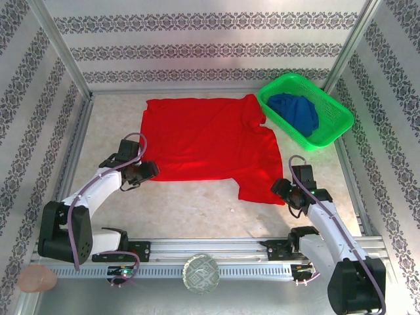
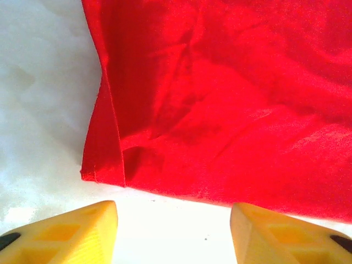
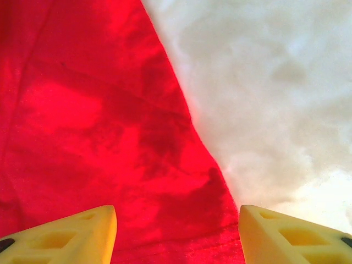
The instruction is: Fold the inside-out t-shirt
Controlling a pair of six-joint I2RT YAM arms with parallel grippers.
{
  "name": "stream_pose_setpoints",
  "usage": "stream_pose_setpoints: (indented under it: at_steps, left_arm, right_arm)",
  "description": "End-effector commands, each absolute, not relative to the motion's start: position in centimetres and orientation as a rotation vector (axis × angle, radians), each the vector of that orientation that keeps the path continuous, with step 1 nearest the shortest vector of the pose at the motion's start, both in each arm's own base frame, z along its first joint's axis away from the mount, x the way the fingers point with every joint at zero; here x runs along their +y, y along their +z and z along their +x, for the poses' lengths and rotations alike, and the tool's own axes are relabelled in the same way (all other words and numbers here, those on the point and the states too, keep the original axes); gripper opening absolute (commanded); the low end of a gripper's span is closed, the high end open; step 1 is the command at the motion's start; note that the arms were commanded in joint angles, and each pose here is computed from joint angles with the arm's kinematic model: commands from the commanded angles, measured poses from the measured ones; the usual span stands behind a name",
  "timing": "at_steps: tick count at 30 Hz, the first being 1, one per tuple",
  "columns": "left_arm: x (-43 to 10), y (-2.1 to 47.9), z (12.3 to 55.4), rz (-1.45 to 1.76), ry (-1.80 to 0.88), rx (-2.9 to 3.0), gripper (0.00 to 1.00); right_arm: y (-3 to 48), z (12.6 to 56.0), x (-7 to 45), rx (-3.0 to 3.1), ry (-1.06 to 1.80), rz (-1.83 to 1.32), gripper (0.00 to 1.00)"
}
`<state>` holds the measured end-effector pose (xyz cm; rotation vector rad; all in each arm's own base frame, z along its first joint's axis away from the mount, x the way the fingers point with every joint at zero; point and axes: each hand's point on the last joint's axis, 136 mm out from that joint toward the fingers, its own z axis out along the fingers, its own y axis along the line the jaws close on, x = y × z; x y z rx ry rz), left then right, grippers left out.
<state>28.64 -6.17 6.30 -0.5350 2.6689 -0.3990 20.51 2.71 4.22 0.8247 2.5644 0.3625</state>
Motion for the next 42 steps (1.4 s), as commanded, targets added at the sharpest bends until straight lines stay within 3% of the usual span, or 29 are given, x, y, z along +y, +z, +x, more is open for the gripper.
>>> stream_pose_setpoints:
  at_steps: [1,9,21,23,27,29,32,35,42]
  left_arm:
    - [-5.3,6.3,29.4,-0.500,-0.276,2.650,0.53]
    - [-3.6,5.3,29.8,-0.522,-0.119,2.661,0.40]
    - [-3.5,3.1,30.9,-0.521,-0.074,2.697,0.39]
    - [-3.5,3.0,31.3,-0.518,-0.068,2.700,0.32]
    - [-3.5,3.3,32.0,-0.504,-0.059,2.701,0.02]
    - [-3.4,4.4,32.4,-0.484,-0.047,2.688,0.00]
    - [-3.7,7.6,33.0,-0.447,-0.082,2.644,0.00]
    - [-4.6,12.0,33.5,-0.394,-0.168,2.579,0.00]
    - [-4.9,17.8,33.3,-0.389,-0.331,2.480,0.00]
  right_arm:
    - [3.9,20.5,2.4,2.546,0.332,0.848,0.61]
    - [3.4,20.7,2.5,2.556,0.338,0.852,0.60]
    - [2.7,21.0,3.0,2.565,0.378,0.856,0.60]
    - [2.6,21.1,3.2,2.566,0.389,0.851,0.59]
    - [2.7,21.6,3.5,2.556,0.420,0.852,0.57]
    - [2.7,21.8,3.7,2.552,0.432,0.853,0.53]
    - [1.7,21.2,3.8,2.575,0.433,0.861,0.36]
    - [1.8,21.5,3.8,2.566,0.440,0.858,0.02]
    - [5.8,23.0,3.2,2.427,0.475,0.843,0.00]
